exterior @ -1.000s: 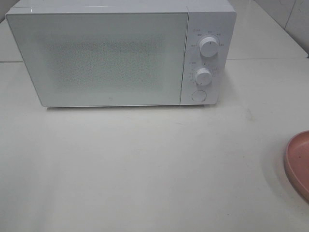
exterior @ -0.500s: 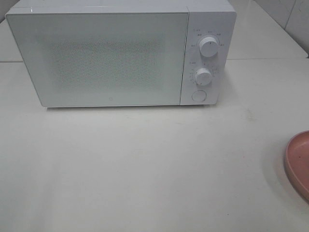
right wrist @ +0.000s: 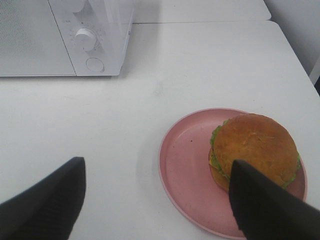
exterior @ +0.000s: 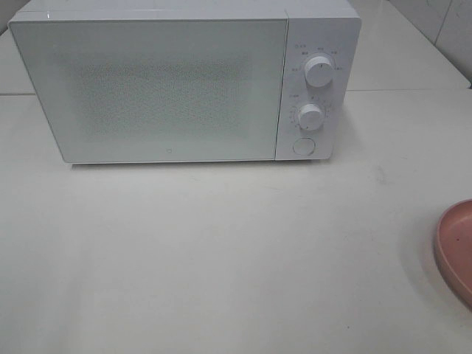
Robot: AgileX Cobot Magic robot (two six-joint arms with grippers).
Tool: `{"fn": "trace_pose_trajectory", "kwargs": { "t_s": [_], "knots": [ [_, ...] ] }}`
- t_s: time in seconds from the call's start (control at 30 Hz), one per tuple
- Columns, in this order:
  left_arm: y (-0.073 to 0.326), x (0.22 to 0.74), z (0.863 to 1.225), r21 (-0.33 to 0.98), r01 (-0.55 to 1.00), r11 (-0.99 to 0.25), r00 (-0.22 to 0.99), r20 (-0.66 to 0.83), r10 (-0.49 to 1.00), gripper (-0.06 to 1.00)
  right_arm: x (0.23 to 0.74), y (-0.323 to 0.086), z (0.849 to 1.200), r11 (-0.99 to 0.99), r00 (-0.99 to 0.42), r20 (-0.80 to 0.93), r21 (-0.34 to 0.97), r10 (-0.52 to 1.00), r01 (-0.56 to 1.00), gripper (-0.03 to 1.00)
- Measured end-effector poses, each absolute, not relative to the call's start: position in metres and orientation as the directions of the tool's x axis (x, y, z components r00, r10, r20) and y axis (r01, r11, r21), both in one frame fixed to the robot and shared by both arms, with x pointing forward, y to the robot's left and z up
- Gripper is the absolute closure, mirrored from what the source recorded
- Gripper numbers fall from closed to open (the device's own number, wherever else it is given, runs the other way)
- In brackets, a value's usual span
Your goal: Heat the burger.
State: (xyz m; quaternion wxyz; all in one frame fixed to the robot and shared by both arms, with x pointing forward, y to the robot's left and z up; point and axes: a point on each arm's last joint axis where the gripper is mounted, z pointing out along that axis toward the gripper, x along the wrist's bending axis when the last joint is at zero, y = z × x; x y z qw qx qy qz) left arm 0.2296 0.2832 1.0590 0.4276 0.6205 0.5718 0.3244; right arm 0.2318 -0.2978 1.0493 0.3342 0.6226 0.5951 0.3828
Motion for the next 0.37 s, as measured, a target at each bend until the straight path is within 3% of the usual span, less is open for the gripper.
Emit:
{"fn": "trace_pose_trajectory", "kwargs": {
  "t_s": [0.37],
  "knots": [
    [0.2832,0.2296,1.0590,0.902,0.432,0.020,0.136,-0.086,0.987,-0.04,0.2318,-0.2978,1.0493,-0.068,-0.001,0.079,0.872,0.997,0.485,0.21]
  ]
}}
